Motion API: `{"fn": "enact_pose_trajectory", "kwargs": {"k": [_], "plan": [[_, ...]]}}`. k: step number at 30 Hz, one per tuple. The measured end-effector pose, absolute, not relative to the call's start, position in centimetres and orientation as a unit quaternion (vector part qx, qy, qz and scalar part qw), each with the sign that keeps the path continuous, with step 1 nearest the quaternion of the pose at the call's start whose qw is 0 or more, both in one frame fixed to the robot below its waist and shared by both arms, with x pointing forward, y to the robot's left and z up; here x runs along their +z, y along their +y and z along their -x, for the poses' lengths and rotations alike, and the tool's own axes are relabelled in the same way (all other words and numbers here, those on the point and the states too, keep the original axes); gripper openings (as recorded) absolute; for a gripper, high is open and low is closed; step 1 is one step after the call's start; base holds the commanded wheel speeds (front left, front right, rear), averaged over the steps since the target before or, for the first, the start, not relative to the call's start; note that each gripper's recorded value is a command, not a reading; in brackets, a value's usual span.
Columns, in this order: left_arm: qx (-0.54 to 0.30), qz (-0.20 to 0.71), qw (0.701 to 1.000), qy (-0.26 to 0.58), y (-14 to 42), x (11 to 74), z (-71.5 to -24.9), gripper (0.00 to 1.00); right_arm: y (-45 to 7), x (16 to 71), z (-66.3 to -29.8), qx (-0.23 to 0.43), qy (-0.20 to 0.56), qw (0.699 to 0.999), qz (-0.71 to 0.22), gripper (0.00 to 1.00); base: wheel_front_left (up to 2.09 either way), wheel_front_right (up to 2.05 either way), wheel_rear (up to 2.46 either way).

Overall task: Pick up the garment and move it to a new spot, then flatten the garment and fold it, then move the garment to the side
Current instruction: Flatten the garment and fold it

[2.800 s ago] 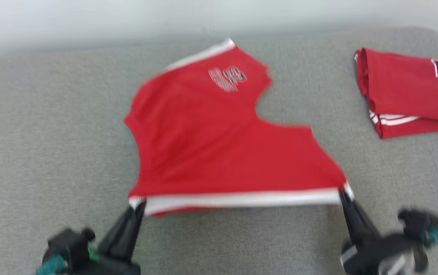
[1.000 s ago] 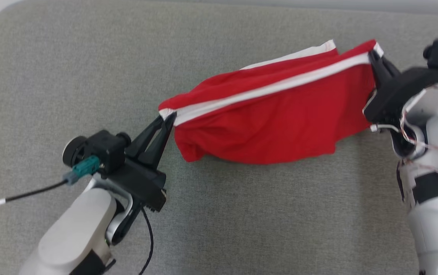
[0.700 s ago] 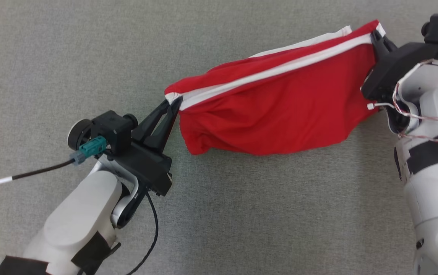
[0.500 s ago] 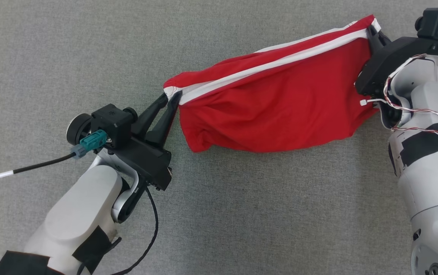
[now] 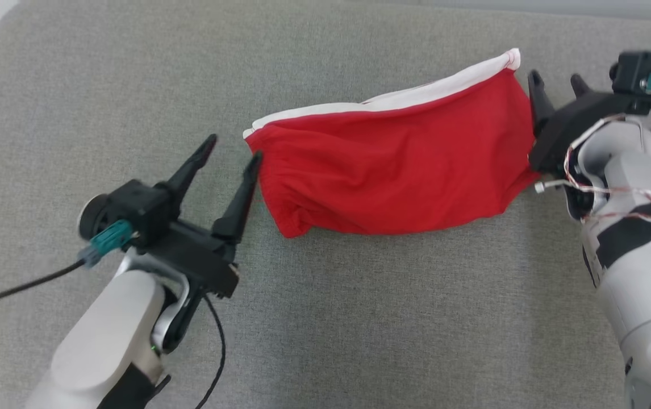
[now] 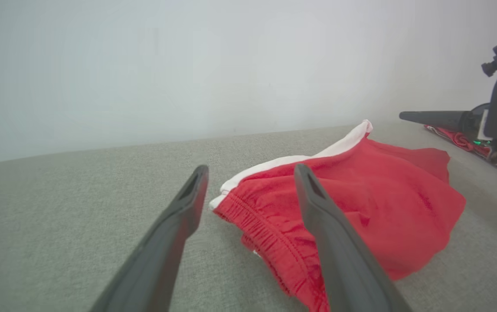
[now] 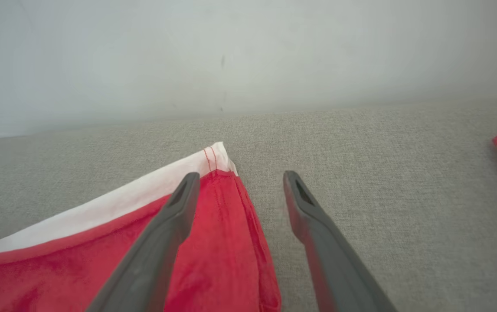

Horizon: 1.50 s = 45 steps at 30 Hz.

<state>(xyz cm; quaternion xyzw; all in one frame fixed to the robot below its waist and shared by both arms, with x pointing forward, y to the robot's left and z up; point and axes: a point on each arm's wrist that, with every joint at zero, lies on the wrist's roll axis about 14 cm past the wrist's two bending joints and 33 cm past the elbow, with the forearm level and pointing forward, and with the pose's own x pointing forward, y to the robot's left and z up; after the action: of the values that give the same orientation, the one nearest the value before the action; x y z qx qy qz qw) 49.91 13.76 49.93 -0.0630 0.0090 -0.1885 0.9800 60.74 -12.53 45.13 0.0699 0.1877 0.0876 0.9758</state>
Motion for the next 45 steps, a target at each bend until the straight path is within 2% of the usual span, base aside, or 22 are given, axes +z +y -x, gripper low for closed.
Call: {"fn": "enact_pose_trajectory", "kwargs": {"k": [11, 17, 25, 26, 27, 28, 39, 45], "plan": [[-0.074, 0.056, 0.994, -0.063, 19.9, 52.9, -46.6, 1.0, -14.2, 42.9, -58.0, 0.08, 0.215, 0.971, -0.063, 1.0, 0.0, 0.0, 0.0], [-0.024, 0.057, 0.996, -0.065, 22.1, 52.4, -44.5, 1.0, -13.8, 41.7, -57.7, 0.087, 0.23, 0.968, -0.056, 1.0, 0.0, 0.0, 0.0], [0.001, 0.05, 0.998, -0.05, 23.0, 51.1, -43.0, 1.0, -12.5, 39.5, -56.9, 0.102, 0.272, 0.956, -0.049, 1.0, 0.0, 0.0, 0.0], [0.001, 0.05, 0.998, -0.049, 22.9, 51.1, -42.9, 1.0, -12.4, 39.4, -56.8, 0.102, 0.277, 0.954, -0.048, 0.82, 0.0, 0.0, 0.0], [0.001, 0.05, 0.998, -0.049, 22.9, 51.1, -42.8, 1.0, -12.3, 39.3, -56.6, 0.103, 0.282, 0.953, -0.046, 0.05, 0.0, 0.0, 0.0], [0.001, 0.051, 0.998, -0.049, 22.8, 51.1, -42.7, 1.0, -12.3, 39.2, -56.5, 0.103, 0.285, 0.952, -0.047, 0.0, 0.0, 0.0, 0.0], [0.006, 0.051, 0.997, -0.056, 23.1, 51.7, -41.4, 1.0, -9.7, 41.8, -55.2, 0.143, 0.245, 0.958, -0.042, 0.0, 0.0, 0.0, 0.0], [0.001, 0.051, 0.997, -0.054, 22.7, 51.5, -40.6, 1.0, -10.9, 42.8, -52.7, 0.143, 0.224, 0.962, -0.065, 0.0, 0.0, 0.0, 0.0]]}}
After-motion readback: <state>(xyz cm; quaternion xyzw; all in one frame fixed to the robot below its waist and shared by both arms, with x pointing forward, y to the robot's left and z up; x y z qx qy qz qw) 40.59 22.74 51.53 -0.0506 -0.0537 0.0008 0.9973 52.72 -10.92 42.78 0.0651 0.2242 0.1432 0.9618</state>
